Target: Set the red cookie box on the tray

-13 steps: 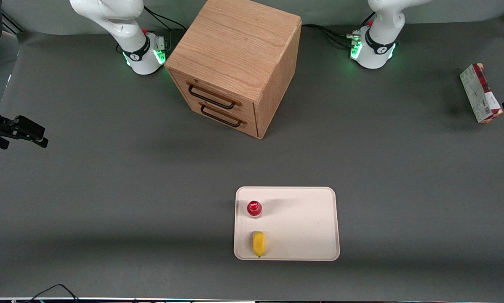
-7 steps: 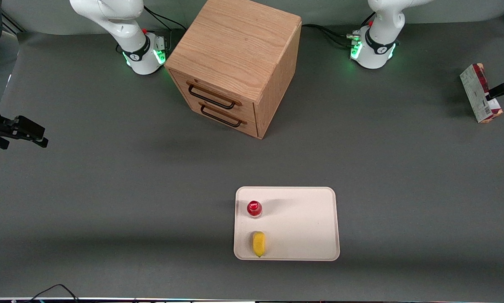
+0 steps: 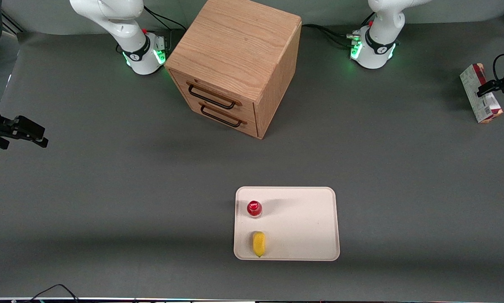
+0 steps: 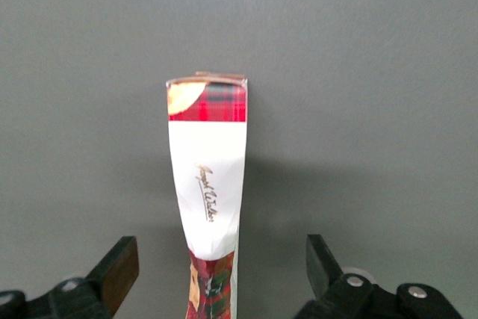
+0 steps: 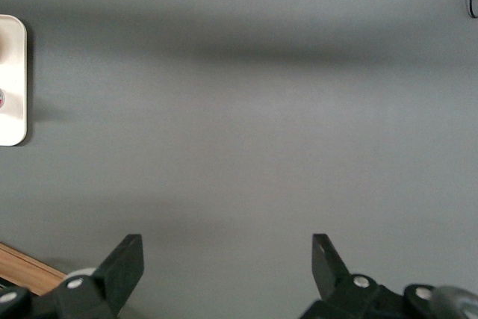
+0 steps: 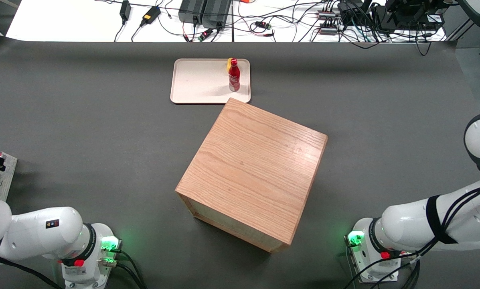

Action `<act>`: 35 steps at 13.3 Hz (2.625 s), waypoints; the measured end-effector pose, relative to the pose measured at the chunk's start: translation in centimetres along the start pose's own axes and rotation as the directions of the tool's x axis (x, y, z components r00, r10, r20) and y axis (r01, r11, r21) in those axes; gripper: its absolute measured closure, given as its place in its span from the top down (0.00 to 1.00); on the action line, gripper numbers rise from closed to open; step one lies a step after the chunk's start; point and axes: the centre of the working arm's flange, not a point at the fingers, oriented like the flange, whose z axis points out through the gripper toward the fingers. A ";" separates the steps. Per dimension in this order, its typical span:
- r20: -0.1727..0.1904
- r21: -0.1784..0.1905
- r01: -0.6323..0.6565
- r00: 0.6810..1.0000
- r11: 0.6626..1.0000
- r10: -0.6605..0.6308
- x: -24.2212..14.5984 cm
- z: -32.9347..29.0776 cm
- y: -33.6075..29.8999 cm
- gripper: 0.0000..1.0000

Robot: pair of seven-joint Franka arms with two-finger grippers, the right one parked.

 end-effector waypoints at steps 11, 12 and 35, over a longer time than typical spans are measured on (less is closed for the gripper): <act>0.041 0.017 0.001 0.999 1.000 -0.001 -1.3 2.9 -0.6 0.78; 0.044 0.016 0.002 0.999 1.000 -0.002 -1.4 3.0 -0.6 0.68; 0.009 -0.012 -0.126 0.992 0.992 0.126 25.0 -25.6 22.5 0.05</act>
